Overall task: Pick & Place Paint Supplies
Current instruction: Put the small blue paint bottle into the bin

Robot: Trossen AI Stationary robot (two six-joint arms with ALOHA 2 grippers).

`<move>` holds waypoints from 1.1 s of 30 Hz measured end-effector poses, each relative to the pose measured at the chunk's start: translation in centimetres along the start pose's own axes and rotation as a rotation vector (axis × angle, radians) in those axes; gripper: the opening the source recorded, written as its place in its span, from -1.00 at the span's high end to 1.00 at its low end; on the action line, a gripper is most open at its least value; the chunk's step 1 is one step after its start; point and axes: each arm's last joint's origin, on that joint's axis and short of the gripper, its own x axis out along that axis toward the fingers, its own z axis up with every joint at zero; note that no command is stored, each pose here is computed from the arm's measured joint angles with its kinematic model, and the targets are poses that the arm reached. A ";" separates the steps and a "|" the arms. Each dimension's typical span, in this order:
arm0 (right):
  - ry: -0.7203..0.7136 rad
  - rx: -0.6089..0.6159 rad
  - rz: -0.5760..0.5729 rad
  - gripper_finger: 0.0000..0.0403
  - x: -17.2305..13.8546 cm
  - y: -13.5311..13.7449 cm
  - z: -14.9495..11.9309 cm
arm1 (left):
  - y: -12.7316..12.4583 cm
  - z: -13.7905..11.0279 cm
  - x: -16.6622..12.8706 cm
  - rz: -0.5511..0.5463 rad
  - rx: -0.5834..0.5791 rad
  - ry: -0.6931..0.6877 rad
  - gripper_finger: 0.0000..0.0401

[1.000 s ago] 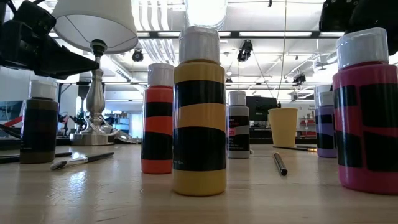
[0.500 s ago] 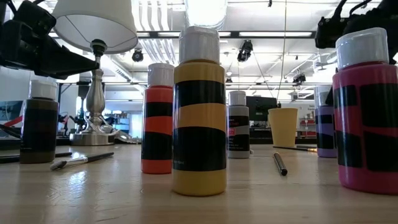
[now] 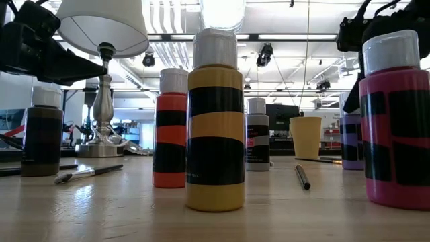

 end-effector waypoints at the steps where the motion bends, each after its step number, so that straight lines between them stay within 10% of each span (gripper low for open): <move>1: -0.003 -0.001 0.001 -0.04 0.0 0.0 0.1 | 0.0 0.0 0.0 0.000 0.000 0.000 0.46; 33: 0.031 -0.028 0.015 0.38 0.1 0.0 0.0 | 0.0 0.0 0.0 0.000 0.000 0.000 0.46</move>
